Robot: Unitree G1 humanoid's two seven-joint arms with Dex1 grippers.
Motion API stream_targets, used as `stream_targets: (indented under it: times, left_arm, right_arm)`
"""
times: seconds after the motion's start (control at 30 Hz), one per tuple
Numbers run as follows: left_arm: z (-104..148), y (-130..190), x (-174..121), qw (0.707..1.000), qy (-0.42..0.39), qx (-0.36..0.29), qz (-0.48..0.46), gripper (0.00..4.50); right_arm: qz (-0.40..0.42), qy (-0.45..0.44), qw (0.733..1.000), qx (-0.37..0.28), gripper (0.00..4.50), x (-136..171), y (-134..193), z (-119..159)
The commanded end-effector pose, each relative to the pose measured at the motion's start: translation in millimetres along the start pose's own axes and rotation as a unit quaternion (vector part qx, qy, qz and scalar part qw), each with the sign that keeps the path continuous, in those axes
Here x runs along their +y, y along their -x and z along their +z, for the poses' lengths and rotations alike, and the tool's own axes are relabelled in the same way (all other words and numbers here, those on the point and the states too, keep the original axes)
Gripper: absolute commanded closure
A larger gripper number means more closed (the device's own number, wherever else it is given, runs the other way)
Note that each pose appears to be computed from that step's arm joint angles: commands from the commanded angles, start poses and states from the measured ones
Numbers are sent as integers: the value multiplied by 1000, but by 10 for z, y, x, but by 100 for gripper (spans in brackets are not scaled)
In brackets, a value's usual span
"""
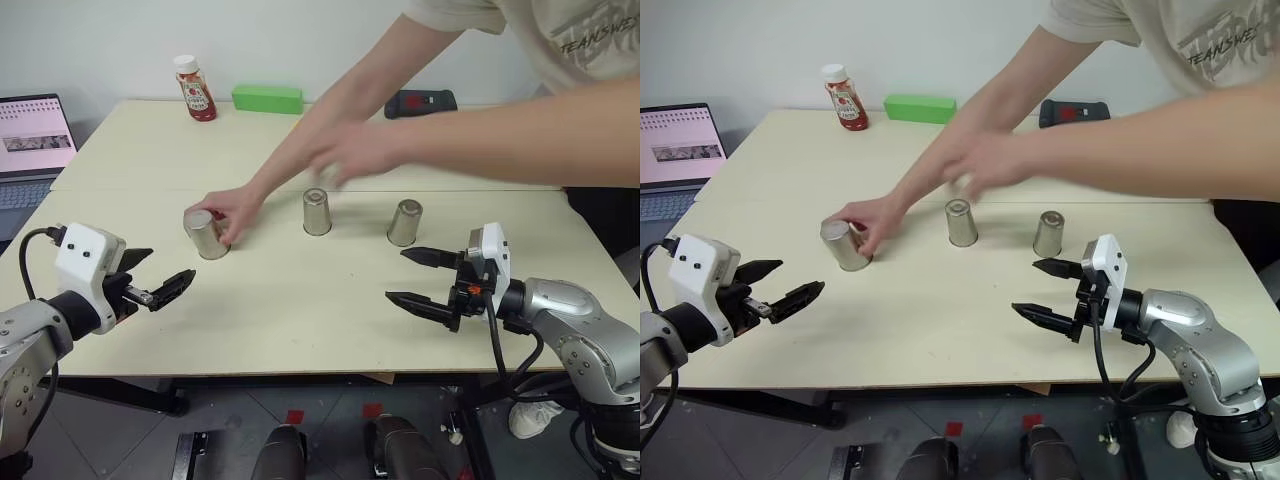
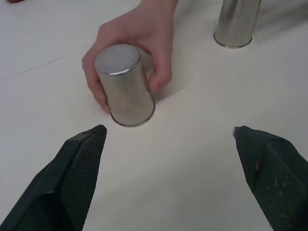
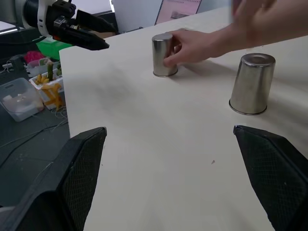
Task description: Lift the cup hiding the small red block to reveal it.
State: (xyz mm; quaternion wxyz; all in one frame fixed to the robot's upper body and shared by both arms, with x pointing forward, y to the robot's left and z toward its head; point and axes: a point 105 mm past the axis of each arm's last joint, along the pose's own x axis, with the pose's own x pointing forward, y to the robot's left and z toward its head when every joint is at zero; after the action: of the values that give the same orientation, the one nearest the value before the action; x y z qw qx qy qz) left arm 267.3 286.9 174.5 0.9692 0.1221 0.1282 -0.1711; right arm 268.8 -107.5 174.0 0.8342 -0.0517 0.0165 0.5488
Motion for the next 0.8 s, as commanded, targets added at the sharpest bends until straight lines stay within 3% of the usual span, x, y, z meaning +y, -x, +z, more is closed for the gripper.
stream_targets:
  times: [0.03, 0.8]
  left_arm:
    - [117, 17, 17, 1000, -25, -14, 2, 4]
    - [139, -23, -41, 999, -17, -26, -18, 4]
  right_arm:
    - [6, 24, 1000, -17, 0, 47, -15, 107]
    - [-35, -3, 999, -7, 0, -55, -105, 128]
